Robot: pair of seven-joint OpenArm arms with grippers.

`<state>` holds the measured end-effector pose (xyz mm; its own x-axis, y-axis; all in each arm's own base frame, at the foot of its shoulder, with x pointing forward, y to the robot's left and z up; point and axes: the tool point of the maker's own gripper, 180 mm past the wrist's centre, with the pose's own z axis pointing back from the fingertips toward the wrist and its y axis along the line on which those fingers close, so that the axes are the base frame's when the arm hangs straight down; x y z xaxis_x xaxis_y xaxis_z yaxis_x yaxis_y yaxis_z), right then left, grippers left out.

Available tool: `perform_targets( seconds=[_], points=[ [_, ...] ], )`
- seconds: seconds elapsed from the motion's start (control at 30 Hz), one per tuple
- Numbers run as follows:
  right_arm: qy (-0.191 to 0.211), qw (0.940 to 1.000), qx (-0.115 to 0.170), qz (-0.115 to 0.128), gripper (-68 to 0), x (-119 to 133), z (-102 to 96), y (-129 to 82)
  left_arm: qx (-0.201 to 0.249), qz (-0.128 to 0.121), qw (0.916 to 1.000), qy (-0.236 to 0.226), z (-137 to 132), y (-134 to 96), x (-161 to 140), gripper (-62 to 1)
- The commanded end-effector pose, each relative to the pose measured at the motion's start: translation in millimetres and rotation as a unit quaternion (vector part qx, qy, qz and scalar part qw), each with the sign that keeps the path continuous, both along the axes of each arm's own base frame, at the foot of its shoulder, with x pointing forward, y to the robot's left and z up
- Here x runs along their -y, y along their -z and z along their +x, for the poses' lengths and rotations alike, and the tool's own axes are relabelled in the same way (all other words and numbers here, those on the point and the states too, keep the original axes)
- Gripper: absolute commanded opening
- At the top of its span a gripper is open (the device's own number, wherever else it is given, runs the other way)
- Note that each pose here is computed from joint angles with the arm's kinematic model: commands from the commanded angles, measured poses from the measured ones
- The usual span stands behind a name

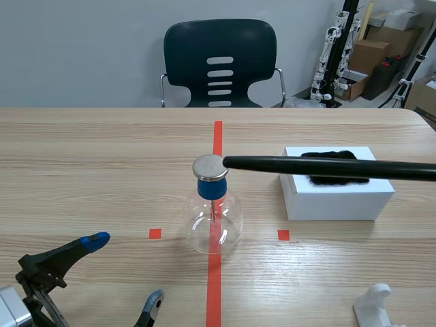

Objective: Do the electroscope experiment. go back to the standby pose

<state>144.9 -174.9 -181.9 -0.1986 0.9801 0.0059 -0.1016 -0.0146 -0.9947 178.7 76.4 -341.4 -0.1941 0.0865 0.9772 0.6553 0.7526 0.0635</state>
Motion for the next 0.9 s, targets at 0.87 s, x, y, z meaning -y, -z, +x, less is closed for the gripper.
perform_targets(
  seconds=[0.87],
  points=[
    [-0.008,0.9997,0.022,0.002,-66.0,-0.3,5.1,-12.3,0.01,-0.009,0.9999,0.0,0.7,-6.1,0.3,1.4]
  ],
)
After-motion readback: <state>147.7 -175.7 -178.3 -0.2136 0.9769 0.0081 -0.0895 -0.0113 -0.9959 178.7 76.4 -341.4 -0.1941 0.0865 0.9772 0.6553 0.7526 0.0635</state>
